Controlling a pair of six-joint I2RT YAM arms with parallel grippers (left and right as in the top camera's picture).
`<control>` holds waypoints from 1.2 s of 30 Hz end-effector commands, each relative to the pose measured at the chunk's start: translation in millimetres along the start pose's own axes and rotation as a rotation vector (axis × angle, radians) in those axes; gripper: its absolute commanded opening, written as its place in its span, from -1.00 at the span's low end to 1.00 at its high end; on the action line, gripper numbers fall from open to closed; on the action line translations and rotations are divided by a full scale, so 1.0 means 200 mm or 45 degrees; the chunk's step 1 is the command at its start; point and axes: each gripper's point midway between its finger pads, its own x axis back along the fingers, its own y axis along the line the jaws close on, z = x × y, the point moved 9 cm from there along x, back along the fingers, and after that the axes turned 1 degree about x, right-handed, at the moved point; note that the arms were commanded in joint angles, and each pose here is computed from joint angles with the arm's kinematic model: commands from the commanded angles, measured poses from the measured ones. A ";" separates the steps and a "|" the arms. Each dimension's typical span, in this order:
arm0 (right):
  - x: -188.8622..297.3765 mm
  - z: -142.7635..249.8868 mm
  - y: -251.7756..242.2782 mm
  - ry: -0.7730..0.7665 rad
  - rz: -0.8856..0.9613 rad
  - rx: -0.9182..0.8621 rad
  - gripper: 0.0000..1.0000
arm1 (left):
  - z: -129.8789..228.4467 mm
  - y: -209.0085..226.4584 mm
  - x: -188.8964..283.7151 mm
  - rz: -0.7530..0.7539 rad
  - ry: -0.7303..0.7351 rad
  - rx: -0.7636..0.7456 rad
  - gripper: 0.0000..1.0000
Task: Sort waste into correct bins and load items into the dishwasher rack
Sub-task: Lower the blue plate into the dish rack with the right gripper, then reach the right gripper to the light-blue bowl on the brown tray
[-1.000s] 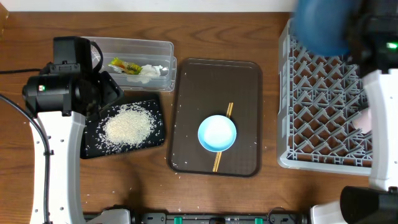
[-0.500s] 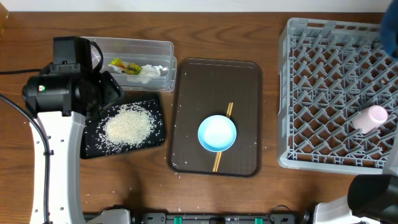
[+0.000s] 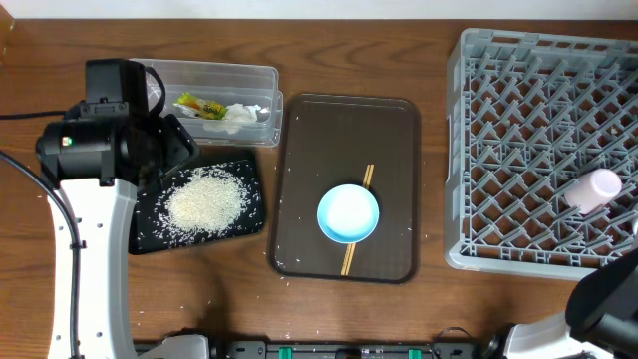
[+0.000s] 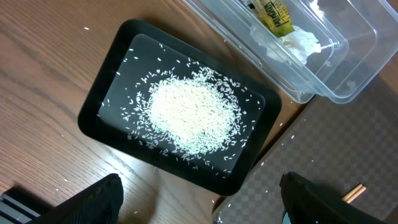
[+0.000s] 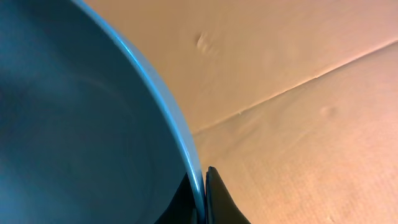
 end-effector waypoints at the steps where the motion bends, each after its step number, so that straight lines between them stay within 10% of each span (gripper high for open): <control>1: -0.11 0.10 0.10 0.106 0.010 0.176 -0.97 | 0.00 0.01 0.00 -0.006 0.003 0.020 0.67; 17: -0.21 0.19 0.40 0.222 -0.057 0.054 -0.97 | 0.00 0.01 0.00 -0.007 0.004 0.020 0.68; 36: -0.04 0.05 0.55 0.079 -0.244 -0.102 0.81 | 0.00 0.01 0.00 -0.012 0.011 0.019 0.68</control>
